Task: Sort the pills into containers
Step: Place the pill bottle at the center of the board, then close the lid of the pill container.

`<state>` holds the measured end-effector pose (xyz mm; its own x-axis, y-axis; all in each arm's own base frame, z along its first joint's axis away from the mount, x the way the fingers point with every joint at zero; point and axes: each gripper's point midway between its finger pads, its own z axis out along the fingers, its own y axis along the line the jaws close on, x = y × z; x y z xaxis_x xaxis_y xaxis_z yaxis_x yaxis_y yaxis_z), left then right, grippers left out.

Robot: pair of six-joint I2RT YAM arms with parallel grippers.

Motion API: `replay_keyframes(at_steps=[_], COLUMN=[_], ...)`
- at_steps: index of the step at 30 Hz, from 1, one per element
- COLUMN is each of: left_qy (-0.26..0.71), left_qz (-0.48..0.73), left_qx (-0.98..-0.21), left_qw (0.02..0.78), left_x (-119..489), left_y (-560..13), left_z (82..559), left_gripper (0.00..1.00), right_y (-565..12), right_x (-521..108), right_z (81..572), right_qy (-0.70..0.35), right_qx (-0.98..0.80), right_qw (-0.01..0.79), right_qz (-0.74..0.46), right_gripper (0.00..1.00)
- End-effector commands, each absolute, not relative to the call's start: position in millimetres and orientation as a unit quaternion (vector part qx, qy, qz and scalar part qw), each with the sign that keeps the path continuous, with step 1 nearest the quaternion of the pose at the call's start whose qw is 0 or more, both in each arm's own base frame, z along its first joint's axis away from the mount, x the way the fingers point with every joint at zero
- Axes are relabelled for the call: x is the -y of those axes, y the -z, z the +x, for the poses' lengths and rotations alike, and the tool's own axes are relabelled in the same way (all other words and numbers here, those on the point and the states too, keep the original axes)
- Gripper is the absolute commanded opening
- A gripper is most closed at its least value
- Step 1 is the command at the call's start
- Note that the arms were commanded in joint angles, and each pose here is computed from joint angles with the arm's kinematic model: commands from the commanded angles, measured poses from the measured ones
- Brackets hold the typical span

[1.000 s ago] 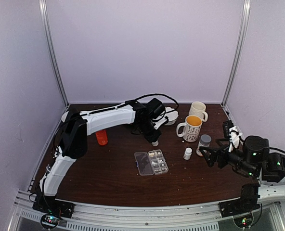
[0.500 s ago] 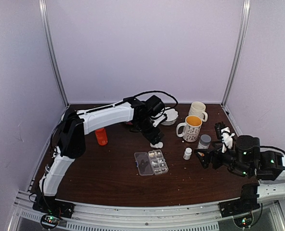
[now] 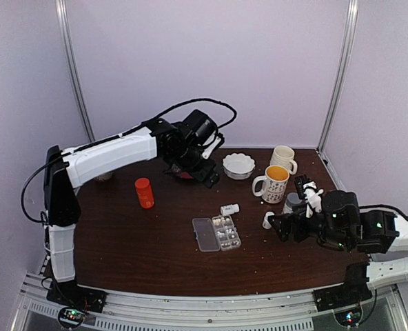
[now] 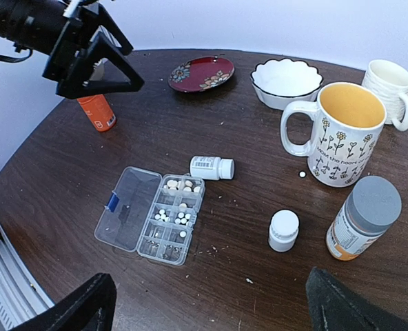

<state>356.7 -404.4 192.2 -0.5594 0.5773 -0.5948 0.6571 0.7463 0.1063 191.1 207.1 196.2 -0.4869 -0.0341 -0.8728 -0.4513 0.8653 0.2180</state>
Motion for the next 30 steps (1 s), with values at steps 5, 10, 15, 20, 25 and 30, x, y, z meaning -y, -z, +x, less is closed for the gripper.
replay_keyframes(at_steps=[5, 10, 15, 20, 25, 30], left_qy=[0.114, 0.162, 0.189, 0.207, 0.21, 0.207], left_qz=[0.25, 0.236, 0.218, 0.204, 0.196, 0.179], left_qx=[-0.868, -0.878, -0.896, -0.907, -0.919, -0.93], left_qw=[0.414, 0.383, 0.339, 0.303, 0.271, 0.245], left_x=[363.2, 344.4, 329.1, 320.8, 317.7, 315.2], left_y=[-254.5, -237.6, -201.4, -160.4, -123.6, -90.2], left_z=[344.5, 310.4, 283.1, 264.8, 254.6, 249.7], left_gripper=[0.97, 0.89, 0.71, 0.51, 0.42, 0.28], right_y=[-210.1, -186.2, -167.2, -149.5, -131.3, -116.2], right_x=[-223.2, -249.6, -274.1, -296.3, -315.9, -333.2], right_z=[196.4, 197.1, 203.9, 214.3, 230.3, 236.8], right_qy=[-0.247, -0.277, -0.279, -0.287, -0.274, -0.274], right_qx=[-0.841, -0.856, -0.874, -0.887, -0.901, -0.911], right_qw=[0.468, 0.417, 0.373, 0.34, 0.317, 0.287], right_qz=[-0.113, -0.131, -0.137, -0.126, -0.113, -0.114], right_gripper=[1.0, 0.97, 0.9, 0.89, 0.94, 0.91])
